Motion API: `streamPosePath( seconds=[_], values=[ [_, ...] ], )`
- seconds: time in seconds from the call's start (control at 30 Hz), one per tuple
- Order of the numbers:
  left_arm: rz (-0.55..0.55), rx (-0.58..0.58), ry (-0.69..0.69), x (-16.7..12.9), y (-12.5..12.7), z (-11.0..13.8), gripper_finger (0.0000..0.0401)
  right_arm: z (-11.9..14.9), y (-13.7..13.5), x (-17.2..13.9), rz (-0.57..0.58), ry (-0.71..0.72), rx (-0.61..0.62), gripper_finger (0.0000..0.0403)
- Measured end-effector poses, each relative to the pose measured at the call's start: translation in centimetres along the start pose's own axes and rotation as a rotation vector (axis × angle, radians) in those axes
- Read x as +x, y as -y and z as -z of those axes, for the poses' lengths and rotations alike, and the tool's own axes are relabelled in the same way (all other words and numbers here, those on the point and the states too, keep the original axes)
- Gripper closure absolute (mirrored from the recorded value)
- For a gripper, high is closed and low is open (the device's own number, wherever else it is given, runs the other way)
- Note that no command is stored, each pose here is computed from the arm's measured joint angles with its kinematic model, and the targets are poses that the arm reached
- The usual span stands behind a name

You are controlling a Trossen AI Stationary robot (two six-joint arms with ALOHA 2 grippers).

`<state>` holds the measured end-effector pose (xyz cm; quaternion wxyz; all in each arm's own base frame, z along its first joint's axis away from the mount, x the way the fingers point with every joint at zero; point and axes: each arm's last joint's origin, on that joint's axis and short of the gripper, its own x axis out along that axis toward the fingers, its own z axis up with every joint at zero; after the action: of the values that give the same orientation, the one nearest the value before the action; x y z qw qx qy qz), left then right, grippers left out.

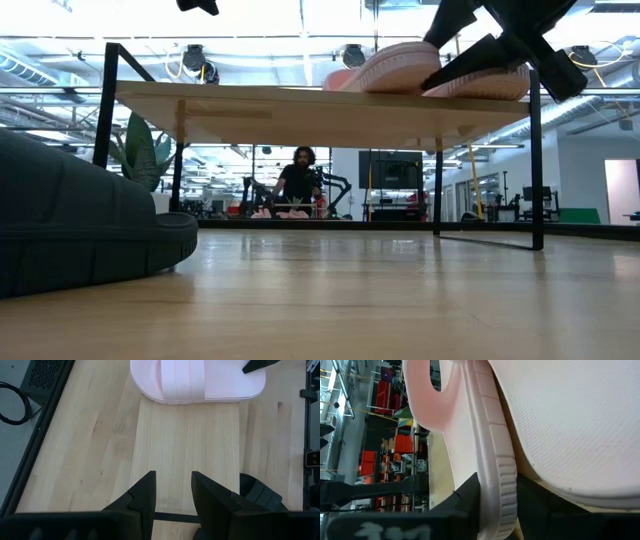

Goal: Pick and place slides into the shelf
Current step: Put the pink slipper on the shelf

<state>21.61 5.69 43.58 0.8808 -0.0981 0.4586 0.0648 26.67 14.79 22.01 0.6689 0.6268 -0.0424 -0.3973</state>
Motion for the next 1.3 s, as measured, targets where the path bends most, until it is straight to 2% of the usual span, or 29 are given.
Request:
streamPosePath(
  seconds=[0.7, 0.97, 1.3],
  values=[
    [0.000, -0.013, 0.001, 0.00, 0.00, -0.01, 0.0279, 0.19, -0.18, -0.01, -0.009, -0.014, -0.029, 0.0300],
    [0.000, -0.016, 0.001, 0.00, 0.00, -0.01, 0.0279, 0.38, -0.01, -0.03, 0.054, -0.085, -0.023, 0.0300],
    [0.000, -0.016, 0.001, 0.00, 0.00, -0.01, 0.0279, 0.39, -0.01, -0.03, 0.056, -0.089, -0.024, 0.0300]
  ],
)
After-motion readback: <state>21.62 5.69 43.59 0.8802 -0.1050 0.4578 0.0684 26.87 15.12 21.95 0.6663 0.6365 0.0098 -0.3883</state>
